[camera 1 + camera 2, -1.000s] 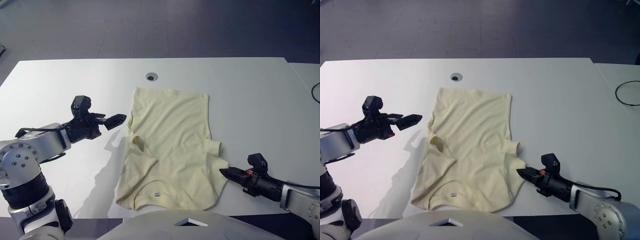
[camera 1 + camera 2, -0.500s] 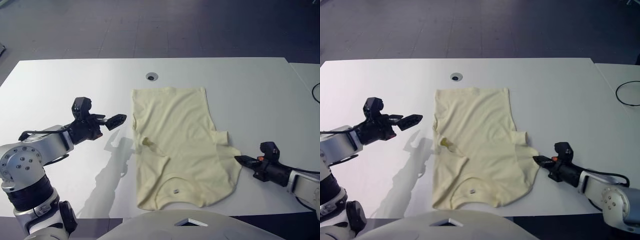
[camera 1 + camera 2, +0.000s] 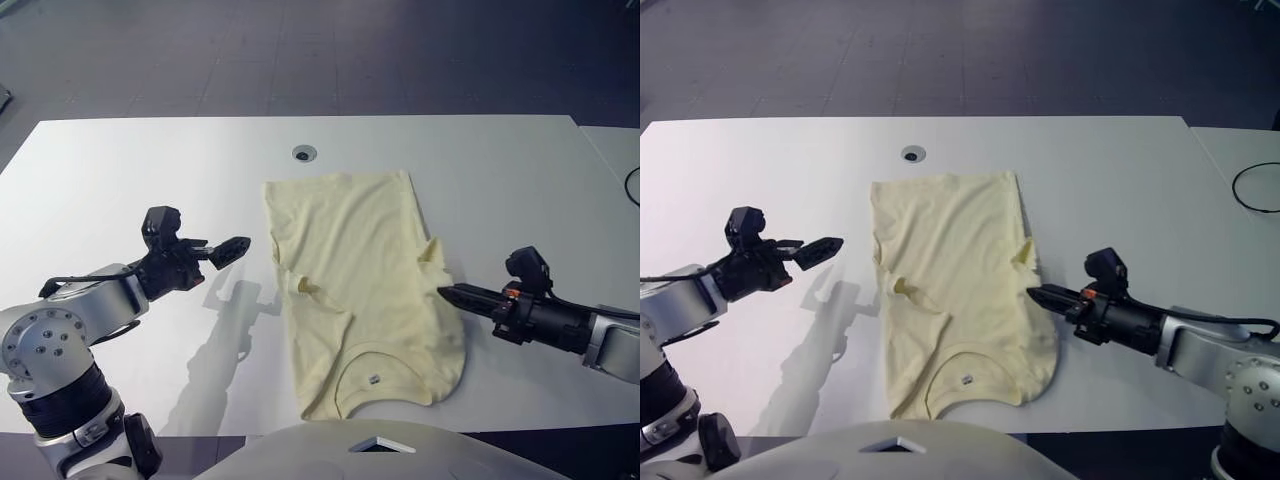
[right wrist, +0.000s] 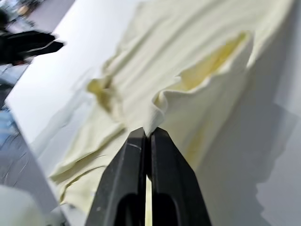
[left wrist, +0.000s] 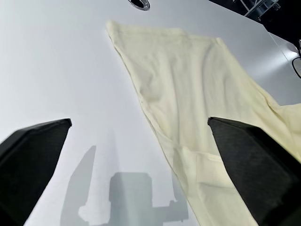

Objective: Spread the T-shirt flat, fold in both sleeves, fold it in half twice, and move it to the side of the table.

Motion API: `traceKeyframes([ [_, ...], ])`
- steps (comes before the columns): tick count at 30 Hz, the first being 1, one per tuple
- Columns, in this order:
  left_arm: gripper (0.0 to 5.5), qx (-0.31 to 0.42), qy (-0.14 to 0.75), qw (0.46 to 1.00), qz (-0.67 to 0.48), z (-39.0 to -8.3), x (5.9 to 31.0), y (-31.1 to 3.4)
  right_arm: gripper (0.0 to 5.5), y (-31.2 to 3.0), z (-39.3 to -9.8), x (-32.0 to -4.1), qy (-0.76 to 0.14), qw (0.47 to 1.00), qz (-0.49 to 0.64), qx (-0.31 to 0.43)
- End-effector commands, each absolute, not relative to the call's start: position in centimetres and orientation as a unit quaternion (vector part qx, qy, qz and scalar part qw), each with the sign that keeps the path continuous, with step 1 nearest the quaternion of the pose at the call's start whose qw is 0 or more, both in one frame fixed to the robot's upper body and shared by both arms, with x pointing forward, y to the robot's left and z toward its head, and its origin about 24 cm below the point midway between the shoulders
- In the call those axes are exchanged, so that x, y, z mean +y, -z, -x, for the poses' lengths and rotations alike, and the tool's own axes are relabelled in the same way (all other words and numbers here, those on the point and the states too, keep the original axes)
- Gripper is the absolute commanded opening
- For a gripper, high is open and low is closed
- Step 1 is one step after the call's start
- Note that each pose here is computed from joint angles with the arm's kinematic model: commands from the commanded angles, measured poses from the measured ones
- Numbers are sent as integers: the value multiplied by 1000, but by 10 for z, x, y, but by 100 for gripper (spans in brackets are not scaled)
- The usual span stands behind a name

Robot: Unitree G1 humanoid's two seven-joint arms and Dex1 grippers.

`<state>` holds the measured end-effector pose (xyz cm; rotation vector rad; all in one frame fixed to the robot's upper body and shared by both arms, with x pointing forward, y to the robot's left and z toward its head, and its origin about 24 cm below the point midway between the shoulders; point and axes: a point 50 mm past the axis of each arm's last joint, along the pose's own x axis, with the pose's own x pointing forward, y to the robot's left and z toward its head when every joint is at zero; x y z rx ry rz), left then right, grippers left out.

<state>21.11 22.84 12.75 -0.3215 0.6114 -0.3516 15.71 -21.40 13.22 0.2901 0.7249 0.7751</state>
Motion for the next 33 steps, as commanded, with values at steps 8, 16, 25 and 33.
traceKeyframes([
  [8, 540, 303, 176, 924, 152, -217, 222, -128, 30, -104, -165, -174, -359, 844, -132, 377],
  [16, 540, 310, 180, 921, 153, -216, 221, -125, 152, -135, -174, -182, -374, 857, -167, 313],
  [25, 540, 330, 190, 915, 136, -211, 226, -124, 292, -131, -162, -230, -254, 888, 13, 383],
  [33, 540, 341, 211, 909, 118, -211, 223, -123, 420, -110, -142, -230, -304, 852, 120, 409],
])
